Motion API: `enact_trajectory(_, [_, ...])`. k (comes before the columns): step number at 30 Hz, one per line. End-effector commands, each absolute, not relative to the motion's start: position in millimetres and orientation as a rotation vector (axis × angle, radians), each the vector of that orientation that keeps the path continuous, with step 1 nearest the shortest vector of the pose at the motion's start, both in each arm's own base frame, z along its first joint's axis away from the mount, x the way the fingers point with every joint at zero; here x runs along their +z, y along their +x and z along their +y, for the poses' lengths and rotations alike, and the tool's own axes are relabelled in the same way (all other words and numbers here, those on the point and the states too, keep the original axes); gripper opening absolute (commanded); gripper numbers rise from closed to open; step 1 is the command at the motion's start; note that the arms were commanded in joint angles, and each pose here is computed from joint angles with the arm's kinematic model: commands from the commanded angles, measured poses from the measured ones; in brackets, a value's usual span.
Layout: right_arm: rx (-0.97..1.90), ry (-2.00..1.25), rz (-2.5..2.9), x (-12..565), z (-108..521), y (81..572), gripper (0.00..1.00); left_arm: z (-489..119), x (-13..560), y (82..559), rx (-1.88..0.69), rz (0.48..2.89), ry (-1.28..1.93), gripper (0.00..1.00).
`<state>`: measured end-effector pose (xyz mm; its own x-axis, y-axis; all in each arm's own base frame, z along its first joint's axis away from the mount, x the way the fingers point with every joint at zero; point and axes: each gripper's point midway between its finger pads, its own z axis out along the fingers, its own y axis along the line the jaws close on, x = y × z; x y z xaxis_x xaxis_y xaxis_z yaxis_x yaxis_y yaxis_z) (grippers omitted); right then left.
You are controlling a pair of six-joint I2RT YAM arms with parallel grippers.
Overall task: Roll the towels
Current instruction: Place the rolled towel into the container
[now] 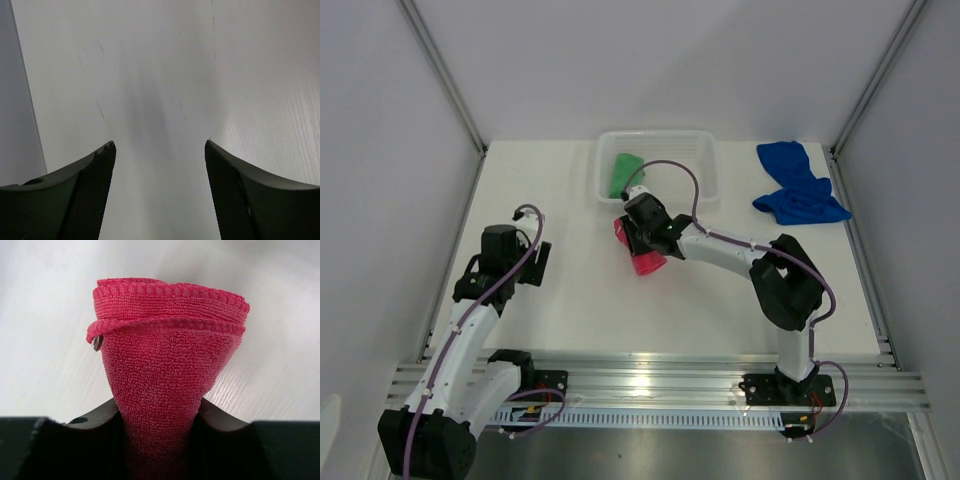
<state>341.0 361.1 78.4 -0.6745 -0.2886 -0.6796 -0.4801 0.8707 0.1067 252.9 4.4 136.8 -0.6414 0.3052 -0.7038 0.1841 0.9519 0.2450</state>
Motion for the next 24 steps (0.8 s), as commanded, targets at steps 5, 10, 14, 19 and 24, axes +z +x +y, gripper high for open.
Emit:
enact_trajectory(5, [0.422, -0.411, 2.122, 183.0, 361.1, 388.5, 0.15, 3.9, 150.7, 265.5, 0.176, 2.236, 0.292, 0.75])
enact_trajectory(10, [0.438, -0.307, 1.977, 254.9, 349.0, 433.0, 0.15, 3.1, 156.6, 271.4, 0.173, 2.227, 0.288, 0.75])
enact_trajectory(14, [0.357, -0.22, 1.943, 262.4, 331.6, 488.4, 0.15, 4.0, 162.0, 279.1, 0.181, 2.222, 0.278, 0.75])
enact_trajectory(19, [0.164, -0.137, 1.965, 236.9, 308.1, 556.5, 0.16, 3.8, 161.7, 291.8, 0.17, 2.247, 0.261, 0.74])
enact_trajectory(24, [0.131, -0.012, 1.984, 194.9, 305.6, 602.7, 0.16, 4.3, 156.7, 297.4, 0.17, 2.262, 0.252, 0.74])
